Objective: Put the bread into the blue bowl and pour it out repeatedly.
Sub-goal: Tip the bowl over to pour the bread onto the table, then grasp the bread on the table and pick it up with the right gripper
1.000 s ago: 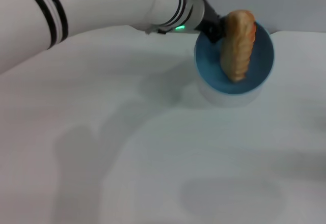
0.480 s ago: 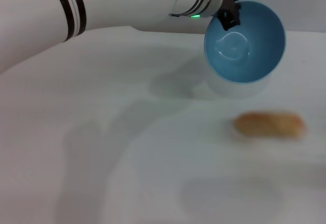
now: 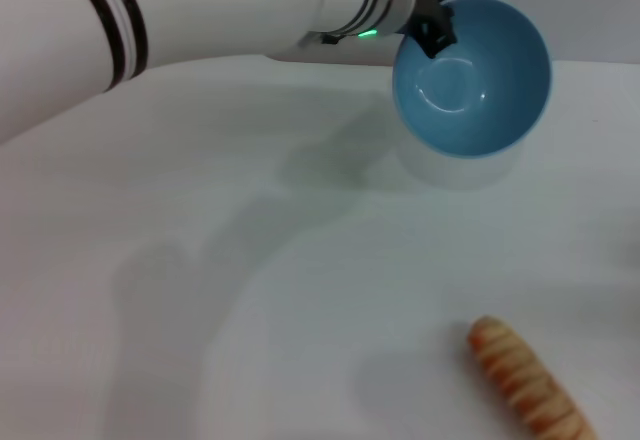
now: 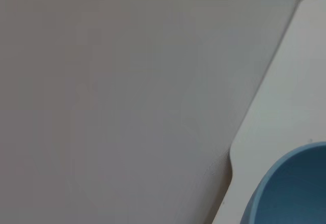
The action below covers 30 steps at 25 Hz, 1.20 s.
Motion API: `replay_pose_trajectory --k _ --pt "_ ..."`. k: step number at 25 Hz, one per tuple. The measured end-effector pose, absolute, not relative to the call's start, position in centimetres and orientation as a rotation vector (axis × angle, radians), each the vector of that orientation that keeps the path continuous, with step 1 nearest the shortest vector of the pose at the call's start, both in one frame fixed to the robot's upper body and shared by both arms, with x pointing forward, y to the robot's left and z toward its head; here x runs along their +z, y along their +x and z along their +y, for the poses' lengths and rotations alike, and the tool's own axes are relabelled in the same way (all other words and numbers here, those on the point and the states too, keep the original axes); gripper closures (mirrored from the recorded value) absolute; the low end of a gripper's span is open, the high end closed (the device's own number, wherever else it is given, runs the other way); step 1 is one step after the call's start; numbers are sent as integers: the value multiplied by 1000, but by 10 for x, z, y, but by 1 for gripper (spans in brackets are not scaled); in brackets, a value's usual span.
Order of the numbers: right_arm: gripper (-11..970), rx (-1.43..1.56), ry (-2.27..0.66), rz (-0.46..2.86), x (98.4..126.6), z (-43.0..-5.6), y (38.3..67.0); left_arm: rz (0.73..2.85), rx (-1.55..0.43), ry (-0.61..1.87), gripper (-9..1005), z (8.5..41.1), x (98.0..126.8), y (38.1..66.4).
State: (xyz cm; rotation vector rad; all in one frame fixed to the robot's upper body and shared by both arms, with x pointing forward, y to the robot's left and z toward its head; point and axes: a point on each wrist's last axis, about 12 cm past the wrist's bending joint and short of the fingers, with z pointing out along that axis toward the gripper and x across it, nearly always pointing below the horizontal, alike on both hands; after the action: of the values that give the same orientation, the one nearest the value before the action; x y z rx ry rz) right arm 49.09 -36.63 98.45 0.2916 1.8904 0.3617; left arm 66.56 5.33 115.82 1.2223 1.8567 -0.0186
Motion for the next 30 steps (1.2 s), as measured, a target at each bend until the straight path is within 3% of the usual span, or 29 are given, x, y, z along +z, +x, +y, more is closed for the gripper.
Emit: replay_pose_trajectory --k 4,11,18,30 --pt "589 585 190 1986 998 -359 503 1917 -44 1137 996 69 1150 667" --pt "468 928 -12 2222 1035 -345 519 2052 -95 953 996 106 1126 661" --pt "256 1016 -233 2477 1033 -305 532 2099 -114 894 996 120 1114 656" --pt "276 1115 -380 2596 1024 -273 524 2116 -139 856 997 124 1110 654"
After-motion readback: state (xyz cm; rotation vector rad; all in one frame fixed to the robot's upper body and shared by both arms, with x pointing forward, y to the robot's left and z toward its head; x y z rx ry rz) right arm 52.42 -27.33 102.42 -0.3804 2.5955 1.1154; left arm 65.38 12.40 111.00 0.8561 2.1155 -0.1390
